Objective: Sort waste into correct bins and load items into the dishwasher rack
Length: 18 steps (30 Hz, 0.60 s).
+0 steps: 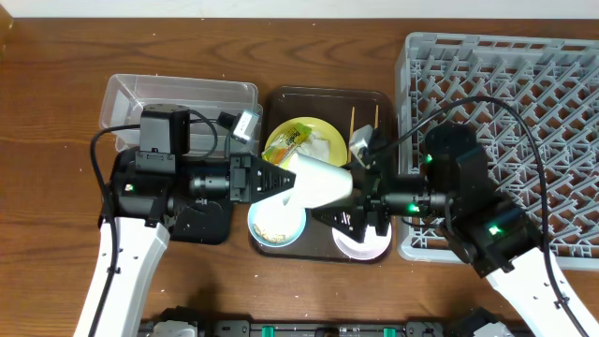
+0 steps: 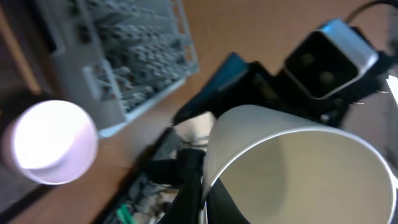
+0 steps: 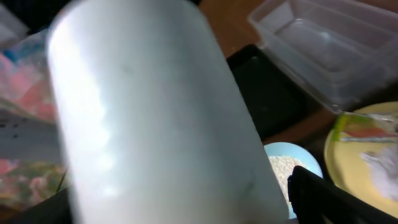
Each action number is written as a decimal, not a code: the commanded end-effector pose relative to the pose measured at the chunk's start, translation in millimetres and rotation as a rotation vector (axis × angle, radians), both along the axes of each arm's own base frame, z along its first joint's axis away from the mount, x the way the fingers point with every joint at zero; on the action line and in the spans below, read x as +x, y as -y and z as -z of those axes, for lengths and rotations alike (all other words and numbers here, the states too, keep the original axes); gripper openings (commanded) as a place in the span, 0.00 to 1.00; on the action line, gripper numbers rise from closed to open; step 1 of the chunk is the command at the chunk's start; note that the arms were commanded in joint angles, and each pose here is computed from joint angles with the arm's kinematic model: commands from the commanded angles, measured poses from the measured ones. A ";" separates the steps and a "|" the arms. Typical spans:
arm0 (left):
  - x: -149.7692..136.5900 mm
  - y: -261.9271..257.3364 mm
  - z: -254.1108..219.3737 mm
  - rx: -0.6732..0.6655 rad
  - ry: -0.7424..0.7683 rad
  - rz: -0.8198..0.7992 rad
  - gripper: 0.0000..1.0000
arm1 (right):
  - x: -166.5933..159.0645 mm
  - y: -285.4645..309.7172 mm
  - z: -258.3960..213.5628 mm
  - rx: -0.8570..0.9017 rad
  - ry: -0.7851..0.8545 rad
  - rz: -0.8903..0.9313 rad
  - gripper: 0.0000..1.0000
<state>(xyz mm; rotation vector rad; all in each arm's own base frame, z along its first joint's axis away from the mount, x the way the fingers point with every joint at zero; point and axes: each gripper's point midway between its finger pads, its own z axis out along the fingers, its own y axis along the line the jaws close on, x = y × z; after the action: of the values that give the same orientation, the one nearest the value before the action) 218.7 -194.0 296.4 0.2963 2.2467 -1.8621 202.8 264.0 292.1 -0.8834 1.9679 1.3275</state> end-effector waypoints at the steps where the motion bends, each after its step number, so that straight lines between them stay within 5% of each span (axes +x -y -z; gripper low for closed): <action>1: -16.1 1.2 -23.3 -0.117 0.025 0.093 0.06 | -1.0 -2.9 -7.6 0.022 0.048 -0.024 0.85; 18: -14.6 1.2 -21.1 -0.106 0.034 0.086 0.06 | -3.0 11.6 -47.2 0.150 0.126 -0.054 0.85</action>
<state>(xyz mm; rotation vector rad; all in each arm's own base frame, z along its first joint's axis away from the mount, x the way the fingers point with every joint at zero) 208.6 -194.9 310.0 0.3568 2.1793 -1.9755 202.3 257.6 330.4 -0.9391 1.7577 1.3789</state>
